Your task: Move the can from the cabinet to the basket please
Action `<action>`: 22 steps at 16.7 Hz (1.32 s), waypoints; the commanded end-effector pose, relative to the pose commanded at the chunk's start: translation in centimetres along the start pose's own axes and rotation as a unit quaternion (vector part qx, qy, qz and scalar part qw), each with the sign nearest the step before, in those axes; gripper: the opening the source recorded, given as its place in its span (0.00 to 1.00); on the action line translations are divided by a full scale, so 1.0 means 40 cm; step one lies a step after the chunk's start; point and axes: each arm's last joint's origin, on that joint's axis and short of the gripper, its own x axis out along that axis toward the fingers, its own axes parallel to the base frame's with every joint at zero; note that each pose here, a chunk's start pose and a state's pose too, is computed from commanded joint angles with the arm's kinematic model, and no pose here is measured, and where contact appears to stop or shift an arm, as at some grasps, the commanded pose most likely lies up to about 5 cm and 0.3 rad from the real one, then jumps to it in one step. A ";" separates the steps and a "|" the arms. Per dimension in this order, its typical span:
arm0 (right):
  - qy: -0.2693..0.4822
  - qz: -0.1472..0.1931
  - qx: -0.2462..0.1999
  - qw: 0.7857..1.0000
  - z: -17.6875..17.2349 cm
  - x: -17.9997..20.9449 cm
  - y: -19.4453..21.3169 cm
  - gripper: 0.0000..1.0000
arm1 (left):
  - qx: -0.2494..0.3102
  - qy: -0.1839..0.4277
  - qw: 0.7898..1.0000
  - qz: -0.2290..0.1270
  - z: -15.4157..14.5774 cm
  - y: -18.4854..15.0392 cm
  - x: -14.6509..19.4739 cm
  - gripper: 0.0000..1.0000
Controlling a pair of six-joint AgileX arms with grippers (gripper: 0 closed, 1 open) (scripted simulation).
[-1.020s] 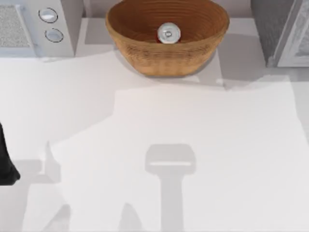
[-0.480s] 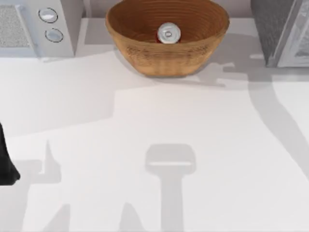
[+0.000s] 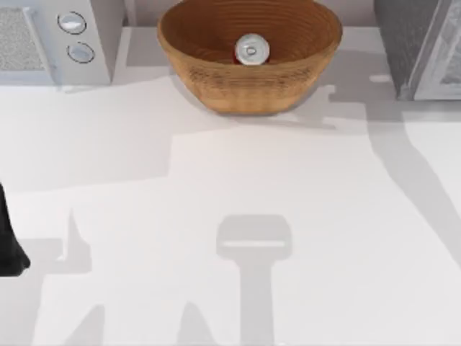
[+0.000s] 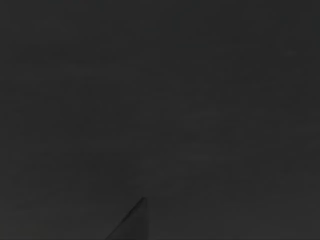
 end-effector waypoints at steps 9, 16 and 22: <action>-0.001 0.001 0.001 1.000 -0.003 0.083 0.000 1.00 | 0.000 0.000 1.000 0.000 0.000 0.000 0.000 1.00; -0.005 0.003 -0.001 1.000 -0.026 0.021 -0.036 1.00 | 0.000 0.000 1.000 0.000 0.000 0.000 0.000 1.00; -0.009 0.005 -0.001 1.000 -0.134 -0.105 -0.117 1.00 | 0.000 0.000 1.000 0.000 0.000 0.000 0.000 1.00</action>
